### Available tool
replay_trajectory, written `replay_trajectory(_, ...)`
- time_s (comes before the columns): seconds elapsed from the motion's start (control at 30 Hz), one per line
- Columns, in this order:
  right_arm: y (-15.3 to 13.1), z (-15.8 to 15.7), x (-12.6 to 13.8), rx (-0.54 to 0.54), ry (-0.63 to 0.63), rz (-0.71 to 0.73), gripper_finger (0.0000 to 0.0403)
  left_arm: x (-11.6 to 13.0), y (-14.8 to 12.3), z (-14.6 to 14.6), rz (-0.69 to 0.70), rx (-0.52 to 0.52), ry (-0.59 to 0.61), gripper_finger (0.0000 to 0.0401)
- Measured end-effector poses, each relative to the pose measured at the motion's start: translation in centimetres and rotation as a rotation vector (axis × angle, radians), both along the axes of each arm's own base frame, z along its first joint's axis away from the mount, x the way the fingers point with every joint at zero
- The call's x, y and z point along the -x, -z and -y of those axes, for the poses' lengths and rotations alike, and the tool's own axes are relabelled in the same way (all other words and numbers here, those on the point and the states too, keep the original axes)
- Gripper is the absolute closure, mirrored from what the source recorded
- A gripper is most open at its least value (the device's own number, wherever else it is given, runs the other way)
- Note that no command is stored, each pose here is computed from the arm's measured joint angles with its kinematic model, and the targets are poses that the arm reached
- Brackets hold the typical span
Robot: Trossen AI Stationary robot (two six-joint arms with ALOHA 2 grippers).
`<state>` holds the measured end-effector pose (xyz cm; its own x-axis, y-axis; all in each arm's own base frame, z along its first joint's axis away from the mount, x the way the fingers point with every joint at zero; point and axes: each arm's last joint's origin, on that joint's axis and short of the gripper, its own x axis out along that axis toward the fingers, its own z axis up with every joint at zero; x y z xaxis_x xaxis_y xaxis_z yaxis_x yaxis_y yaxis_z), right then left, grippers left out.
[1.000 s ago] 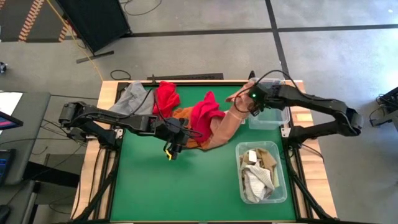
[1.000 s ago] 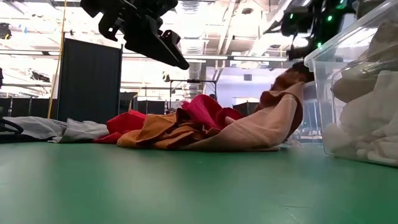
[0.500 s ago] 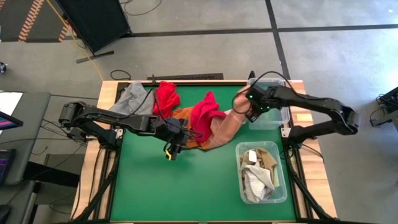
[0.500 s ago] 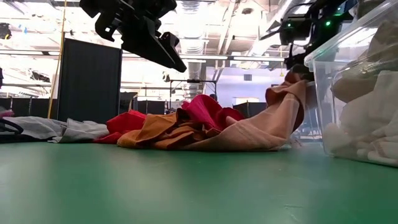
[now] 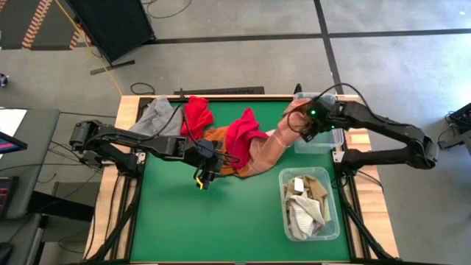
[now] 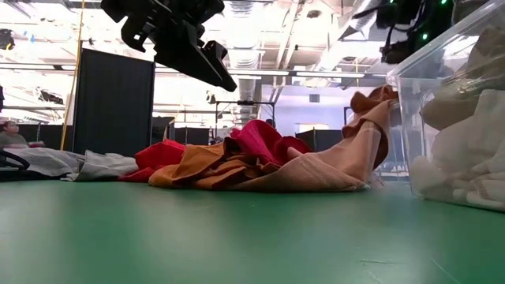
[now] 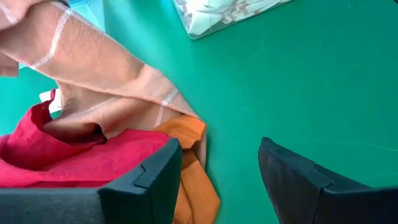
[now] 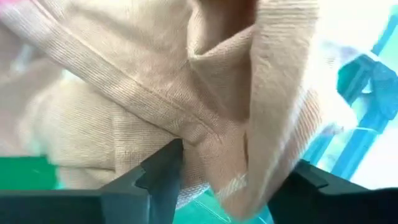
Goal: Sort towels by color in basket
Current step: Put the brown patterned towel into the top transparent bin
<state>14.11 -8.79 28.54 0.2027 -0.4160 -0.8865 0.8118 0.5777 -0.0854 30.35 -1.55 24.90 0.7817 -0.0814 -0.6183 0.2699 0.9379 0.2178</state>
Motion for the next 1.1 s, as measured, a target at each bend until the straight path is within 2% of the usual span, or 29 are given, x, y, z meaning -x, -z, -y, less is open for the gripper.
replay_trajectory(0.2,-3.2,-0.5,0.9,0.083,0.047,0.130,0.0162,0.0,0.0,0.0,-0.001,0.009,-0.008,0.0198)
replay_trajectory(0.33,-4.9,-1.2,0.8,0.146,-0.001,0.218,0.0167,0.0,0.0,0.0,-0.001,0.013,-0.007,0.0198)
replay_trajectory(0.4,-5.4,-1.8,0.3,0.172,-0.089,0.252,0.0167,0.0,0.0,0.0,-0.001,0.013,-0.006,0.0198)
replay_trajectory(0.6,-5.6,-4.7,-3.0,0.222,-0.521,0.293,0.0168,0.0,0.0,0.0,-0.001,0.008,-0.001,0.0198)
replay_trajectory(0.8,-3.9,-7.3,-6.7,0.244,-0.802,0.192,0.0168,0.0,0.0,0.0,0.000,0.007,0.001,0.0198)
replay_trajectory(1.1,0.7,-7.5,-11.1,0.204,-0.949,-0.063,0.0168,0.0,0.0,0.1,-0.003,0.036,0.009,0.0198)
